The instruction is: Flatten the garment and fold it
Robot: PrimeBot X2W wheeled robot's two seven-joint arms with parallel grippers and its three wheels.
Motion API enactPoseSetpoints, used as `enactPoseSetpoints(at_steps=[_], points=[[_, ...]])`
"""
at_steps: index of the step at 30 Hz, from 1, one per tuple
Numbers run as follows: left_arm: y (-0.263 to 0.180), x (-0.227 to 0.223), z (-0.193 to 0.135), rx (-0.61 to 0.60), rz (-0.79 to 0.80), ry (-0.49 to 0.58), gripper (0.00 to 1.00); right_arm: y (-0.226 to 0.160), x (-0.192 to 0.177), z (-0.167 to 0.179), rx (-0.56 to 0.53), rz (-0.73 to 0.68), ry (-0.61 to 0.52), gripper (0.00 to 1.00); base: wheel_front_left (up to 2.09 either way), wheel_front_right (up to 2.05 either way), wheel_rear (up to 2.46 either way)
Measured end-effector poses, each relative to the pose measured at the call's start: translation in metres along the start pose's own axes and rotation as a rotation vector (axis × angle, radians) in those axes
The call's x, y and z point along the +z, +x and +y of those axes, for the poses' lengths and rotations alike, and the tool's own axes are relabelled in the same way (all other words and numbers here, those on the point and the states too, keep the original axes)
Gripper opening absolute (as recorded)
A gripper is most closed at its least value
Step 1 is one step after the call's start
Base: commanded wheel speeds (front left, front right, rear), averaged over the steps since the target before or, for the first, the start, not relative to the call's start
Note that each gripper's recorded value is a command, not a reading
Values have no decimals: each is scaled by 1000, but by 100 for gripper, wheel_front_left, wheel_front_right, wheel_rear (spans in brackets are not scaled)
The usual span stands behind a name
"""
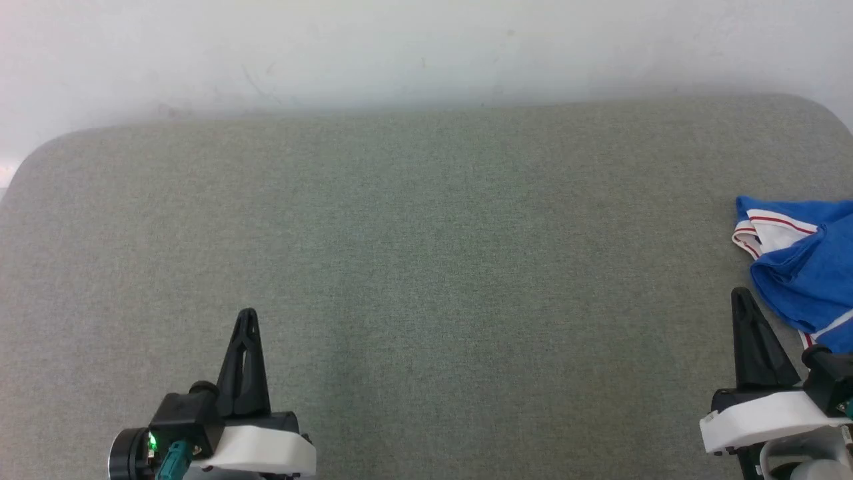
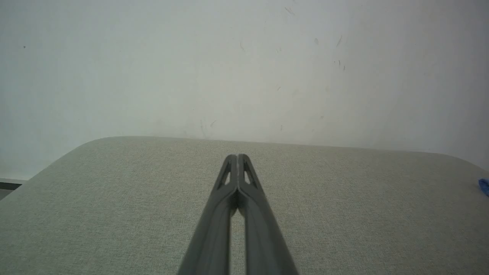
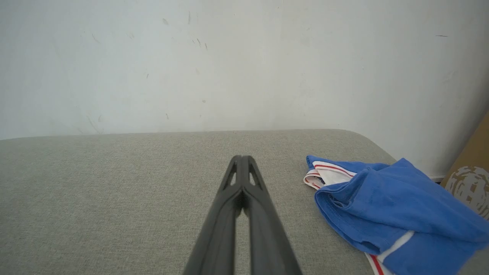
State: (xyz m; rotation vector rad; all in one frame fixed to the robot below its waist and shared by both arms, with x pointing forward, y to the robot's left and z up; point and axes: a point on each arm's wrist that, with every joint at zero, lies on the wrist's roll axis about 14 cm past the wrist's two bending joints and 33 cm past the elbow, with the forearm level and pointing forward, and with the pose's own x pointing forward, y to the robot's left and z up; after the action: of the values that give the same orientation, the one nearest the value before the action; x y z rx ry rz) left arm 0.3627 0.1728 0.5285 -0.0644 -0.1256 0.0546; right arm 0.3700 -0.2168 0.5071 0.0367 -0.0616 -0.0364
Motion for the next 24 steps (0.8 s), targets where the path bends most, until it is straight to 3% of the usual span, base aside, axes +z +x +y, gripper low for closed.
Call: enactPoseSetpoints(at_steps=[24], points=[[0,-3,0,-15,32,14,0,0,2,12,37,22,-13,0,0,0,0]])
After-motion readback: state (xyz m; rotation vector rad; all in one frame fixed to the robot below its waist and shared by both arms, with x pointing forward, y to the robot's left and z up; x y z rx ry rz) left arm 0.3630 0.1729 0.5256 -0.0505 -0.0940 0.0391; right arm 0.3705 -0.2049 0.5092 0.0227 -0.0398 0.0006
